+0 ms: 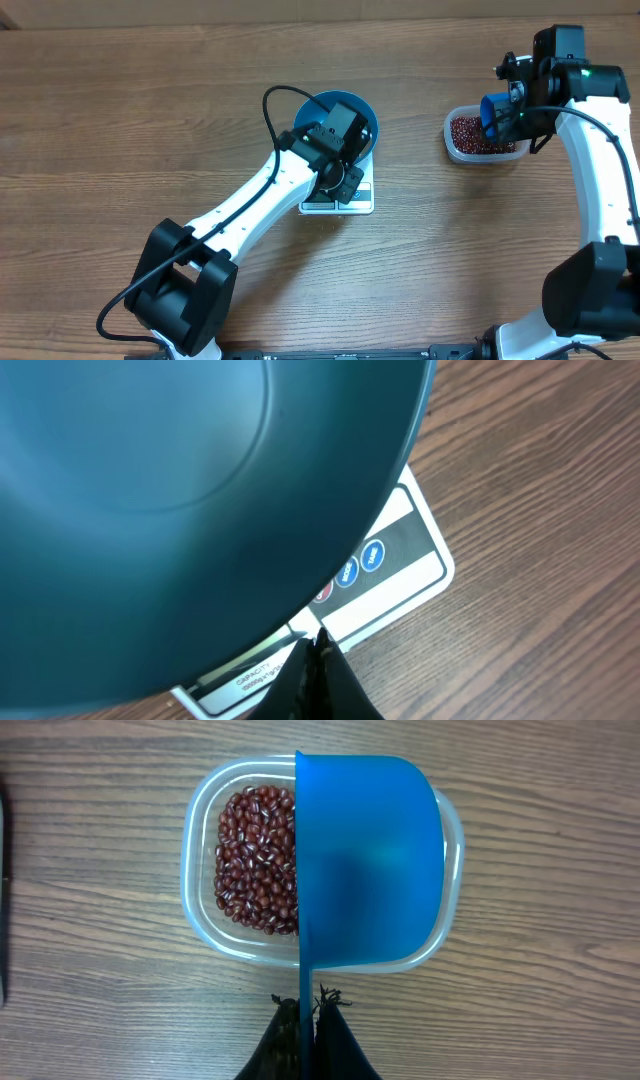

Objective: Scoop item into bowl and weigh 150g on scale

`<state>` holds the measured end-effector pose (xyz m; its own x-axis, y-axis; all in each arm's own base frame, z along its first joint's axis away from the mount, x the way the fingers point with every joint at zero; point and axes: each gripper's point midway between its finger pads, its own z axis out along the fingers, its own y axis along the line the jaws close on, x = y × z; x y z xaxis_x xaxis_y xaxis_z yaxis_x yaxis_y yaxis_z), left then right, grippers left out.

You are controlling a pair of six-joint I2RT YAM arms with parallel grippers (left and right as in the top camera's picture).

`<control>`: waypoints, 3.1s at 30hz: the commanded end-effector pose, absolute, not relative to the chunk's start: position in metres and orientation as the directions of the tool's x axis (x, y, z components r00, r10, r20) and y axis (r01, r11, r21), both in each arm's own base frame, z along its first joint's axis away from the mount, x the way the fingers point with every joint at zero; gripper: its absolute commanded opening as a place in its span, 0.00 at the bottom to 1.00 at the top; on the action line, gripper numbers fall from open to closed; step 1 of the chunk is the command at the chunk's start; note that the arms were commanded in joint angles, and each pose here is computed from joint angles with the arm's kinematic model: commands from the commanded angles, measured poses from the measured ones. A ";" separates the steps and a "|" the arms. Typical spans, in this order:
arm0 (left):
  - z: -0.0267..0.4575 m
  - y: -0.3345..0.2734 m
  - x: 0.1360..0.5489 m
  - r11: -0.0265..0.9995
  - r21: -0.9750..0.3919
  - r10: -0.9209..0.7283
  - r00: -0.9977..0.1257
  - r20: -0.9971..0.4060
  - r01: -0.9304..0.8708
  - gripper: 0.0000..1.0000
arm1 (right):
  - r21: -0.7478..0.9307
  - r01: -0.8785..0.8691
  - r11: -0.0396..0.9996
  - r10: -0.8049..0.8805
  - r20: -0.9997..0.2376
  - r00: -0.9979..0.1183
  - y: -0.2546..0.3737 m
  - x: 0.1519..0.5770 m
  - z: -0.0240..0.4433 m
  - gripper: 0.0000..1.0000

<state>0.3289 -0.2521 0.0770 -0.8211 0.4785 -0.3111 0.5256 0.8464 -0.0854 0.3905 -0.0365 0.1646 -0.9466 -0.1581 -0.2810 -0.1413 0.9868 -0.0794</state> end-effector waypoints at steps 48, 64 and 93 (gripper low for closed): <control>0.037 -0.265 0.335 0.886 -0.083 0.392 -0.833 -0.391 0.456 0.04 | -0.062 -0.144 0.988 -0.155 -0.252 -0.955 -0.035 0.394 0.150 0.04; 0.019 -0.261 0.338 0.893 -0.050 0.399 -0.839 -0.370 0.447 0.04 | -0.061 -0.144 0.988 -0.155 -0.244 -0.957 -0.034 0.392 0.150 0.04; 0.033 -0.257 0.322 0.887 0.023 0.449 -0.852 -0.270 0.461 0.04 | -0.061 -0.144 0.988 -0.155 -0.244 -0.957 -0.034 0.392 0.150 0.04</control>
<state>0.3185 -0.2564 0.0337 -0.8427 0.4666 -0.2688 0.4813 0.8765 0.0126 0.3912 -0.0365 0.1464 -0.9601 -0.1569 -0.2315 -0.1452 0.9871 -0.0668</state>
